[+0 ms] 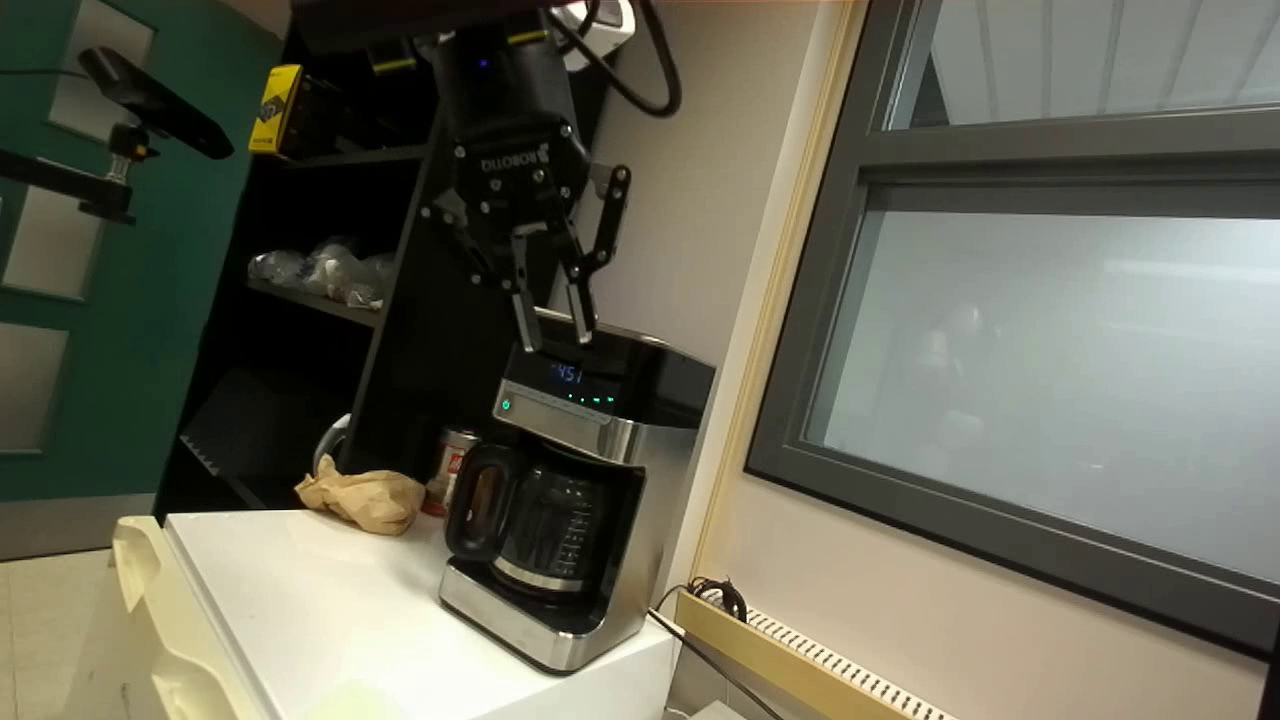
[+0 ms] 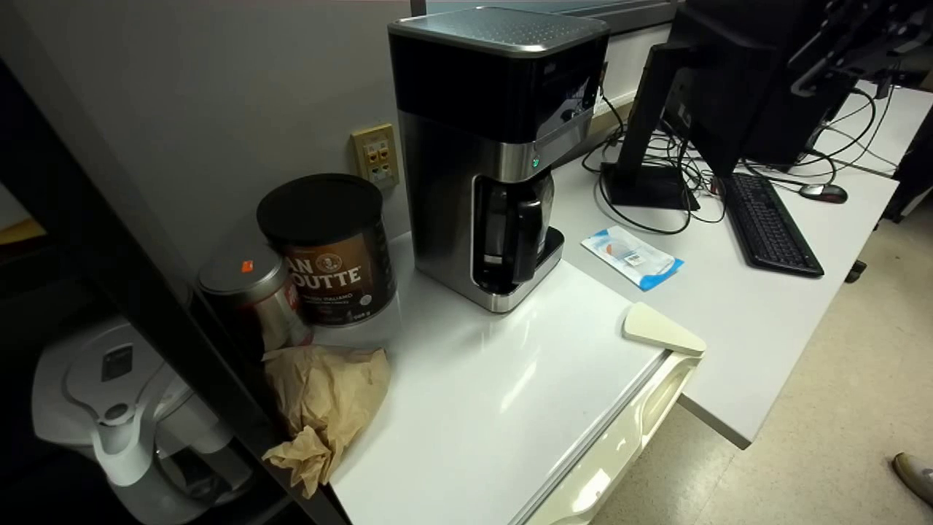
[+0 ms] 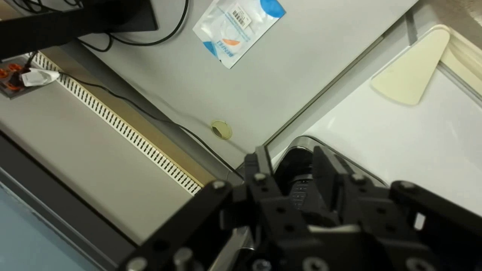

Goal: Press a button on the coffee machine

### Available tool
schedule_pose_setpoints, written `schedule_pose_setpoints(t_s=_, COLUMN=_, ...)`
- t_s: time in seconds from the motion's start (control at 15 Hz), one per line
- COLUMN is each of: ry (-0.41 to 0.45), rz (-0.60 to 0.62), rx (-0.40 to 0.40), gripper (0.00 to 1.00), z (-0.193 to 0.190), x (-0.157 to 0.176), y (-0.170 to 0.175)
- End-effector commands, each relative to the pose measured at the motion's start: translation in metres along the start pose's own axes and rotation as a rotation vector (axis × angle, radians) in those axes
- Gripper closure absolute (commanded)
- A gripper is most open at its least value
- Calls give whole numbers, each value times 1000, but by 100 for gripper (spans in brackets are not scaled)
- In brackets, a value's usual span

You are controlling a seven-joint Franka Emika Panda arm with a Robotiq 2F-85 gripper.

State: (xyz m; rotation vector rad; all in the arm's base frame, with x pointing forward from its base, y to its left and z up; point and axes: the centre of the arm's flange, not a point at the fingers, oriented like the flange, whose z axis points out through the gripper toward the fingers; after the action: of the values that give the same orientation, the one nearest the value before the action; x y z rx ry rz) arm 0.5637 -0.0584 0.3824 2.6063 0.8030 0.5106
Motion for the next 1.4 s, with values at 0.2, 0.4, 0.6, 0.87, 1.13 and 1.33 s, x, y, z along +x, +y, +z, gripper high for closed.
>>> schedule_pose_setpoints(t_s=0.2, ry=135, rz=-43, rx=-116, gripper=100, z=35, x=28, y=-14)
schedule_pose_setpoints(t_s=0.4, ry=223, rz=-67, rx=-131, gripper=100, z=45, x=32, y=-23)
schedule_pose_setpoints(t_s=0.6, ry=305, rz=-94, rx=-130, gripper=100, z=52, x=34, y=-30)
schedule_pose_setpoints(t_s=0.87, ry=375, rz=-131, rx=-126, gripper=100, z=61, x=40, y=-38)
schedule_pose_setpoints(t_s=1.13, ry=423, rz=-156, rx=-121, gripper=100, z=71, x=52, y=-46)
schedule_pose_setpoints(t_s=1.33, ry=434, rz=-169, rx=-116, gripper=100, z=81, x=63, y=-54)
